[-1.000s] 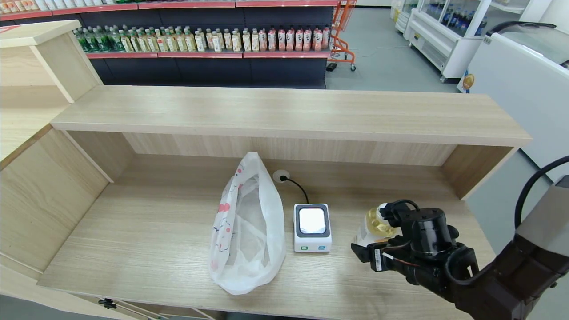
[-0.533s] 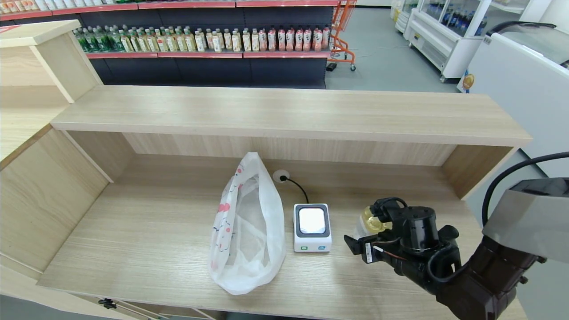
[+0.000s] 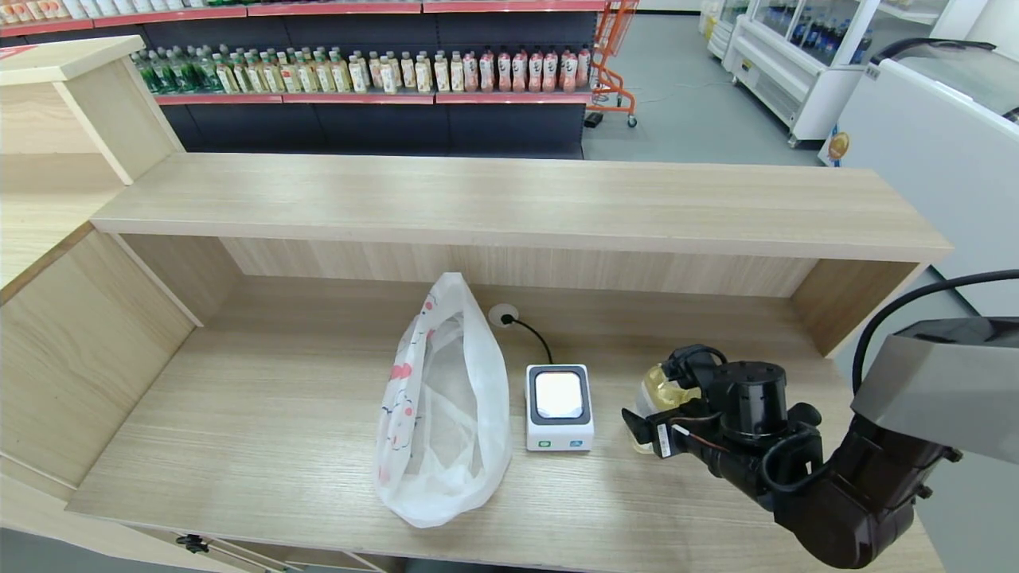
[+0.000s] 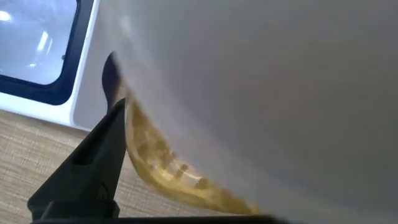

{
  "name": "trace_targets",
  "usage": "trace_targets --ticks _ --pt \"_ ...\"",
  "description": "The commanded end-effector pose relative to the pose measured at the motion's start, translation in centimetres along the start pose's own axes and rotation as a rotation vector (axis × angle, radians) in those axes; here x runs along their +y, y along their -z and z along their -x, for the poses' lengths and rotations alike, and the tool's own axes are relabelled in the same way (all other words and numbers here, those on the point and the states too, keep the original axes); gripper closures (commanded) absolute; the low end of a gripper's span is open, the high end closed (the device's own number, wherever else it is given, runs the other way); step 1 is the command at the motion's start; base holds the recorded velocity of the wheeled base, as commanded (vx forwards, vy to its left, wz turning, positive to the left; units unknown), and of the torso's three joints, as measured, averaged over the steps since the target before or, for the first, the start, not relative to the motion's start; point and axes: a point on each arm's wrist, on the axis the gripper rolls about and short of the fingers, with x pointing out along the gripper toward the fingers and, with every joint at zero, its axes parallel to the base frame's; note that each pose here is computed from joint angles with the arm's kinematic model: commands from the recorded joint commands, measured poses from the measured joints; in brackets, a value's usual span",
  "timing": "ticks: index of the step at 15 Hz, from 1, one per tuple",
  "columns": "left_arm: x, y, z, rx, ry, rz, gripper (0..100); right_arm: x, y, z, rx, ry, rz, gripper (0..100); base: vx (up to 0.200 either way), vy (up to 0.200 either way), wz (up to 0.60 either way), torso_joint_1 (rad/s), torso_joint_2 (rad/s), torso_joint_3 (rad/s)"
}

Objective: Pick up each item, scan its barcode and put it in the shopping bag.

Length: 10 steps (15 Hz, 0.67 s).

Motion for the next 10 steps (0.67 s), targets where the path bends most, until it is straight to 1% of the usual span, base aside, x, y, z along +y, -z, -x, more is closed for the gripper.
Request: trace_targets --ticks 1,3,4,5,7,8,10 --pt "0.0 0.0 0.0 -0.001 -0.001 0.000 0 0.0 0.2 -0.5 0.003 -0.013 0.000 0 0.000 0.000 0.00 0.000 0.00 0.000" --pt "0.0 0.0 0.0 -0.001 -0.001 0.000 0 0.1 0.3 -0.7 -0.005 -0.039 -0.005 0 0.000 0.000 0.00 0.000 0.00 0.000" --pt "0.0 0.0 0.0 -0.001 -0.001 0.000 0 0.1 0.3 -1.0 -0.024 -0.039 -0.011 0 0.000 0.000 0.00 0.000 0.00 0.000" --pt "0.0 0.0 0.0 0.001 0.001 0.000 0 0.0 0.5 -1.2 -0.024 -0.043 0.001 100 0.000 0.000 0.00 0.000 0.00 0.000" --pt "0.0 0.0 0.0 -0.001 -0.001 0.000 0 -0.2 0.6 -1.4 -0.027 -0.035 0.020 100 0.000 0.000 0.00 0.000 0.00 0.000" --pt "0.0 0.0 0.0 -0.001 -0.001 0.000 0 -0.6 0.5 -1.7 -0.053 -0.022 0.039 100 0.000 0.000 0.00 0.000 0.00 0.000" --pt "0.0 0.0 0.0 -0.001 -0.001 0.000 0 -0.8 0.2 -2.2 -0.070 -0.015 0.046 100 0.000 0.000 0.00 0.000 0.00 0.000"
